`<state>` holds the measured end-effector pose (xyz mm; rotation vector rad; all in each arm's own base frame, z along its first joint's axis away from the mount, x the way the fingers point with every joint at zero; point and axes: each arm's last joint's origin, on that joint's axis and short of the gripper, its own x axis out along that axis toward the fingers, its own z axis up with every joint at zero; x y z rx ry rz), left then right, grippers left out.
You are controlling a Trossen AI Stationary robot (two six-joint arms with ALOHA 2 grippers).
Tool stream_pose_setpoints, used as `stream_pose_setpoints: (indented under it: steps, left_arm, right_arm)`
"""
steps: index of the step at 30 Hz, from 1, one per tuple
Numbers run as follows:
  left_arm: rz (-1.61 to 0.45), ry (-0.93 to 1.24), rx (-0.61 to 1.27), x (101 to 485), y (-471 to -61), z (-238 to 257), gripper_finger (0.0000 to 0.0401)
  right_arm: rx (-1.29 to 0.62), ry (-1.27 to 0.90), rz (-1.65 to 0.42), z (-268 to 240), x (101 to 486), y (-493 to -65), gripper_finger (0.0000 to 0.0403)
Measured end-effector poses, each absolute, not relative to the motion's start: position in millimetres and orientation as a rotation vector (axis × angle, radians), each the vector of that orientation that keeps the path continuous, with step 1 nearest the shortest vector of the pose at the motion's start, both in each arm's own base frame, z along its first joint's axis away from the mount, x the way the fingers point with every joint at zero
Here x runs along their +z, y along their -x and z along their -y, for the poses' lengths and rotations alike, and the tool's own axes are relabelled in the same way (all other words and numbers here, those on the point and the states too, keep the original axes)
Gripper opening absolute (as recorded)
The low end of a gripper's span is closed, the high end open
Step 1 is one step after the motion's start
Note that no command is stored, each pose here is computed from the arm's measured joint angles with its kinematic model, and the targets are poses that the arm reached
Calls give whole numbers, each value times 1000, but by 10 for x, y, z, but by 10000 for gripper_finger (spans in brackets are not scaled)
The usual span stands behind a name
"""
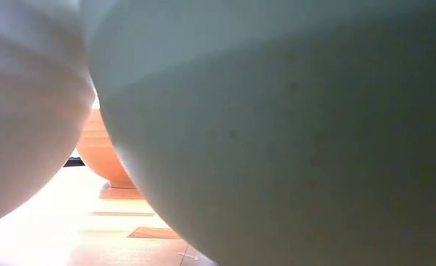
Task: Nest bowls inside each other
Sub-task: Stack the light blue bowl on the pink bowl
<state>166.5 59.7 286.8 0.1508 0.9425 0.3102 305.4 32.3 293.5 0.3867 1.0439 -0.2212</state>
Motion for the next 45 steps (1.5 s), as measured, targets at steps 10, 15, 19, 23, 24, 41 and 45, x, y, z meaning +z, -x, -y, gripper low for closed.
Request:
stream_pose_setpoints:
  steps: [10, 15, 19, 23, 24, 41, 45]
  left_arm:
    - [-936, -167, 238, 2829, -1689, -587, 144]
    - [-919, -153, 195, 2833, -1697, -575, 144]
    - [-918, -152, 192, 2833, -1697, -574, 144]
    - [-919, -152, 191, 2833, -1696, -574, 144]
    - [-921, -154, 189, 2831, -1700, -575, 144]
    - [-999, -35, 217, 2774, -1640, -553, 144]
    - [-990, 11, 241, 2776, -1643, -553, 144]
  right_arm:
    - [-142, -371, -1055, -1016, 2875, -3166, 23]
    - [-119, -201, -1218, -1252, 2809, -3400, 25]
    - [-72, -79, -1309, -1372, 2763, -3543, 22]
    - [-29, -54, -1338, -1457, 2739, -3601, 27]
    - [-22, -61, -1332, -1472, 2755, -3598, 28]
    - [-21, -180, -1306, -1713, 2690, -3614, 47]
    - [-12, -186, -1310, -1704, 2571, -3708, 51]
